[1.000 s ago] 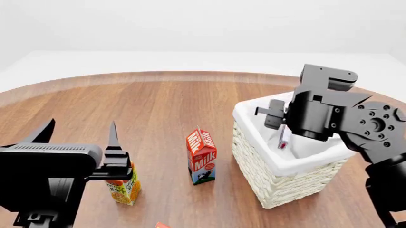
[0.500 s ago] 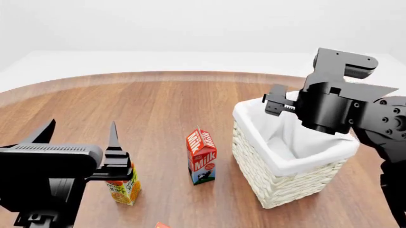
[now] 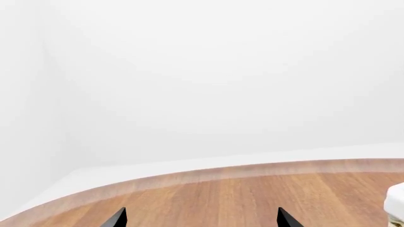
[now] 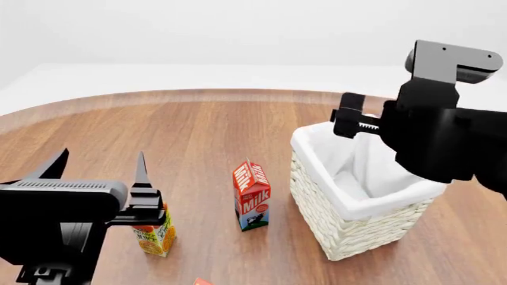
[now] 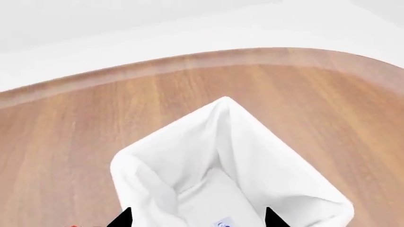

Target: Pick up the cream cheese box and the butter, and put them in the basket.

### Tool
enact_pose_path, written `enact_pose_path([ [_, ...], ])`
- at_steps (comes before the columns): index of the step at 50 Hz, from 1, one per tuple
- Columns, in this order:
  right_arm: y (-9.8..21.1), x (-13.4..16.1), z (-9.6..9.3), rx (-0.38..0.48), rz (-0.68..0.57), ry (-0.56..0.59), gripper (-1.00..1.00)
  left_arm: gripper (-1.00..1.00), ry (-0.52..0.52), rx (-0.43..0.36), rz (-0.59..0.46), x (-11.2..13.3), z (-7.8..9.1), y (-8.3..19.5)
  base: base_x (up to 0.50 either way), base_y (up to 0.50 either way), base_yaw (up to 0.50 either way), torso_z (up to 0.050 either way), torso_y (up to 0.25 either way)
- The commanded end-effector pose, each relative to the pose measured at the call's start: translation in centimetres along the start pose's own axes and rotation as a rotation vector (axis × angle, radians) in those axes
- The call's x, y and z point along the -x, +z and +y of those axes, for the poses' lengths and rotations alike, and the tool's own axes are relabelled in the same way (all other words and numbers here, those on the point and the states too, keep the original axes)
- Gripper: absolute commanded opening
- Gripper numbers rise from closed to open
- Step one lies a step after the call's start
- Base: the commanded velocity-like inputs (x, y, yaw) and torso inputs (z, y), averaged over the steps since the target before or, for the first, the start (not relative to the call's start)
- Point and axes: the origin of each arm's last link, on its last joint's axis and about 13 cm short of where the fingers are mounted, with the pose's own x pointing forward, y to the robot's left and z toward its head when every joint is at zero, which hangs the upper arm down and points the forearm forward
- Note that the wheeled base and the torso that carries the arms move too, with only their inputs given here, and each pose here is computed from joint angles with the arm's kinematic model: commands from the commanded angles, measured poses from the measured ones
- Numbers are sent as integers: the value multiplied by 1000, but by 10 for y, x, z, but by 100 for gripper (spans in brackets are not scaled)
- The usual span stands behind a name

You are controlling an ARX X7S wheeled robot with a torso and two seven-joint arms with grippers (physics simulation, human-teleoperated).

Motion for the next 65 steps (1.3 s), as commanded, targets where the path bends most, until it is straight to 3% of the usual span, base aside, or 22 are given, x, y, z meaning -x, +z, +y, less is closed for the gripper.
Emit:
enact_pose_path([
  [1, -8, 18, -11, 40, -64, 87, 100, 100, -2, -2, 0, 0, -1, 0, 0, 0, 0, 0, 0],
  [19, -30, 46, -26, 140, -143, 196, 100, 100, -6, -3, -1, 0, -2, 0, 0, 0, 0, 0, 0],
  [43, -49, 68, -30, 252, -193, 322, 100, 100, -11, -5, 1, -1, -3, 0, 0, 0, 0, 0, 0],
  [65, -60, 89, -36, 354, -211, 523, 100, 100, -12, -8, 3, -2, -3, -1, 0, 0, 0, 0, 0],
])
